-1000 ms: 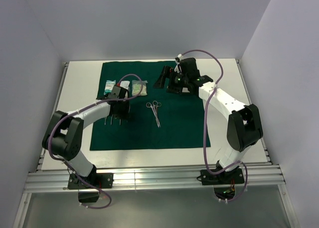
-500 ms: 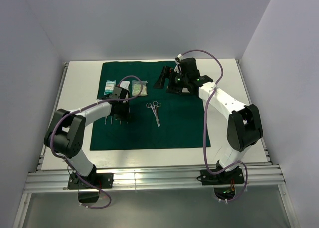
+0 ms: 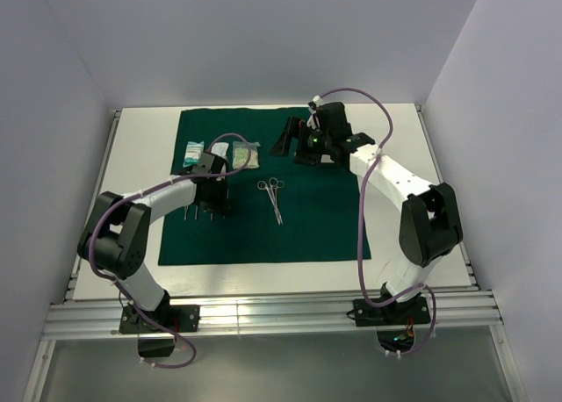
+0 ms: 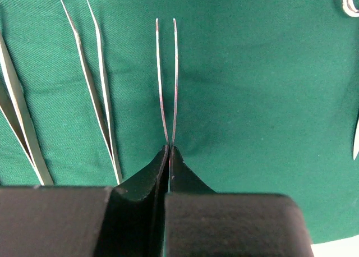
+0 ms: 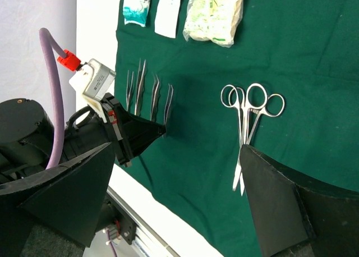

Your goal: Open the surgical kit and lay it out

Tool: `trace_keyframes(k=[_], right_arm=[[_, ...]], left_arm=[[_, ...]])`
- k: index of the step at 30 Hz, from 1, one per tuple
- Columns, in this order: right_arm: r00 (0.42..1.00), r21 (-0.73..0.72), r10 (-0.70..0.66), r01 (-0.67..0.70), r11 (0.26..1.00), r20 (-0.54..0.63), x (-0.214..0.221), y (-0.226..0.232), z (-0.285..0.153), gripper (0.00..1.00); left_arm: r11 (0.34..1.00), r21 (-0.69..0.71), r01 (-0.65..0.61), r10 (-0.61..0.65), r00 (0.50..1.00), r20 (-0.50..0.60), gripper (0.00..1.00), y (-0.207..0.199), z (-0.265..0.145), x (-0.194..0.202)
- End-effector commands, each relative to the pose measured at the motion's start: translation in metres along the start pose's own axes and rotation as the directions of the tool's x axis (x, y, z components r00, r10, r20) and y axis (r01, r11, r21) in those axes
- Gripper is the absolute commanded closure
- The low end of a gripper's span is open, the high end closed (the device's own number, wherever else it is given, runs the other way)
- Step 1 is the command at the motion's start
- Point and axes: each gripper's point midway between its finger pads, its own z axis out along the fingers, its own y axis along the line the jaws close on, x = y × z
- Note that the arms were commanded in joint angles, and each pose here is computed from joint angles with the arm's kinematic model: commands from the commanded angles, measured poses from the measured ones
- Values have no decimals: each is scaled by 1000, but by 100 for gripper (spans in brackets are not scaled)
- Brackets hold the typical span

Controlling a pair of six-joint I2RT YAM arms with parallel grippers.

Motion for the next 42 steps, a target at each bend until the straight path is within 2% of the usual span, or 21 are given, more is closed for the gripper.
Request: trace_keyframes(k=[1, 4, 13, 16, 22, 28, 31, 36, 39, 40, 41, 42], right_arm=[[999, -22, -28, 28, 999, 32, -15, 10, -3, 0], [999, -21, -25, 26, 999, 30, -15, 9, -1, 0], [999, -25, -29, 29, 999, 28, -16, 11, -1, 0], [999, -24, -30, 31, 999, 29, -16, 11, -1, 0], [998, -13, -46, 47, 999, 30, -13, 6, -2, 0], [995, 20, -90, 89, 996, 53, -15, -4, -7, 0], [990, 46, -128, 125, 991, 62, -13, -10, -12, 2], [986, 141, -162, 164, 976, -29, 15, -42, -4, 24], [980, 167, -175, 188, 968, -91, 34, -49, 7, 39], [978, 165, -186, 200, 966, -97, 36, -47, 11, 44], [974, 174, -194, 213, 961, -119, 42, -49, 19, 53], [968, 183, -207, 231, 956, -143, 50, -46, 23, 57]], left_arm=[[1000, 7, 15, -15, 1000, 9, 92, -3, -1, -4], [1000, 6, 12, -12, 1000, 3, 87, -3, -1, -2], [1000, 2, 10, -10, 1000, -7, 84, -3, 0, -2], [1000, 11, 0, 0, 1000, 11, 79, -7, -4, -7], [998, 22, -51, 48, 991, 123, 68, -25, -29, -39], [997, 11, -70, 64, 957, 283, 67, -35, -69, -84], [996, 35, -88, 68, 919, 388, 68, -44, -99, -111], [985, 92, -148, 74, 831, 552, 69, -56, -149, -137], [986, 96, -138, 59, 818, 572, 70, -51, -154, -134], [987, 103, -119, 39, 820, 572, 70, -48, -153, -133], [990, 102, -100, 26, 828, 560, 71, -42, -149, -130], [990, 116, -85, 7, 835, 551, 71, -40, -148, -129]])
